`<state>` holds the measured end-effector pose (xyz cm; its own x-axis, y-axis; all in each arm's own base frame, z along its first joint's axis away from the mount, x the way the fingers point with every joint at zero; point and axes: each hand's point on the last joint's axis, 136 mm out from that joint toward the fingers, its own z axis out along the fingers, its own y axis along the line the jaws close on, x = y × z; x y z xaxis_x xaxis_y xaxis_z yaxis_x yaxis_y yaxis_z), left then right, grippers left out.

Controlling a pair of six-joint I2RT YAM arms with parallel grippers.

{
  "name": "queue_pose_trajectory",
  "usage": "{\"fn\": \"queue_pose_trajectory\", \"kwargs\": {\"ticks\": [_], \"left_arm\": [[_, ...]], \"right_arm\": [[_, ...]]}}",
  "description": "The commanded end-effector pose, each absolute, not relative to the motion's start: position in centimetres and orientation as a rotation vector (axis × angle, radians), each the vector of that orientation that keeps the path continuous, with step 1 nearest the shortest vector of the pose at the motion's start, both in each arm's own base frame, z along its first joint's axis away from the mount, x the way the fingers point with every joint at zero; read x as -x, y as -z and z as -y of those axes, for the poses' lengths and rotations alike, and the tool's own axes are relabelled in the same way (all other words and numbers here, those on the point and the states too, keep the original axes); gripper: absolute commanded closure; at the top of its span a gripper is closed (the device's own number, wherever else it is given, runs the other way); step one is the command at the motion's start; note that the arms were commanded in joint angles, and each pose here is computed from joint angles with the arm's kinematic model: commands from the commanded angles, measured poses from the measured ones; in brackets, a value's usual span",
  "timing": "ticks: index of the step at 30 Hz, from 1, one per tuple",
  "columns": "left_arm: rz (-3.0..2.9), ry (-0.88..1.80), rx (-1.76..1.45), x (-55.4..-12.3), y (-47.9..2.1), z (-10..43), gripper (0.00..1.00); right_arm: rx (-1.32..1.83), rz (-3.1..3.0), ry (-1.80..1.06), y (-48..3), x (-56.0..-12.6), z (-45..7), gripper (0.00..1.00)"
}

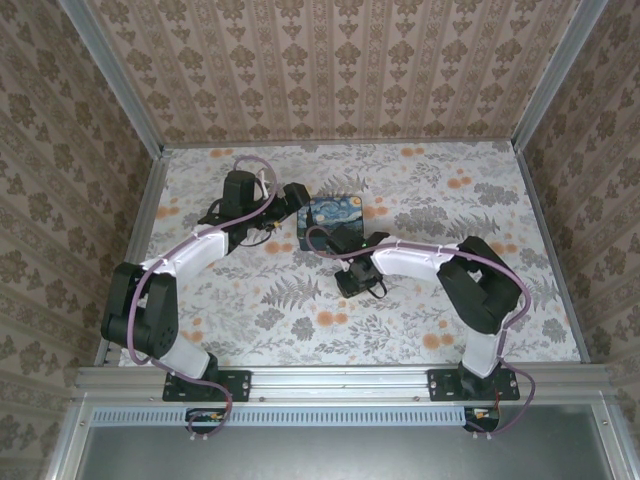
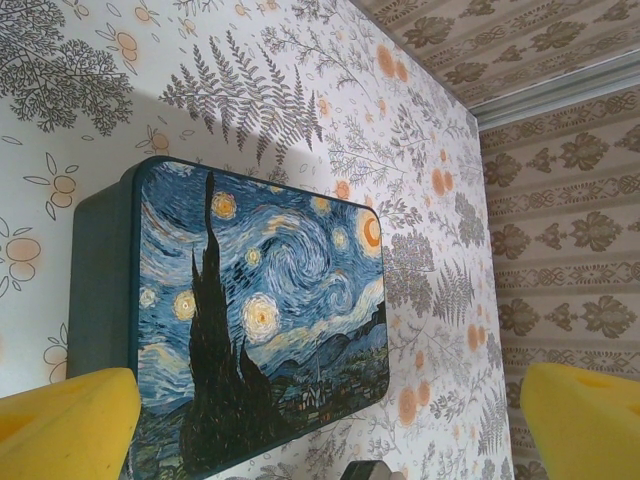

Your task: Unlock the padlock with the key

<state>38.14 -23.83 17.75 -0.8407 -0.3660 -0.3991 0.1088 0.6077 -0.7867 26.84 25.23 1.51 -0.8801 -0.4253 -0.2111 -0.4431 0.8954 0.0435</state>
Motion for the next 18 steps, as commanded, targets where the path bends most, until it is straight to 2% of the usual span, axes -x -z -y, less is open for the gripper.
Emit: {"fn": "queue_pose_trajectory", "kwargs": {"ticks": [1, 18], "left_arm": [[-2.281, 1.186, 0.184, -38.1, -18.0, 23.6, 0.00], [-2.293, 1.195, 0.189, -38.3, -17.5, 23.8, 0.00]], "right_arm": [[0.719, -2.867, -0.061, -0.4, -27.4, -25.0, 0.65], [0.886, -2.784, -0.041, -0.8, -29.2, -26.4, 0.64]]}}
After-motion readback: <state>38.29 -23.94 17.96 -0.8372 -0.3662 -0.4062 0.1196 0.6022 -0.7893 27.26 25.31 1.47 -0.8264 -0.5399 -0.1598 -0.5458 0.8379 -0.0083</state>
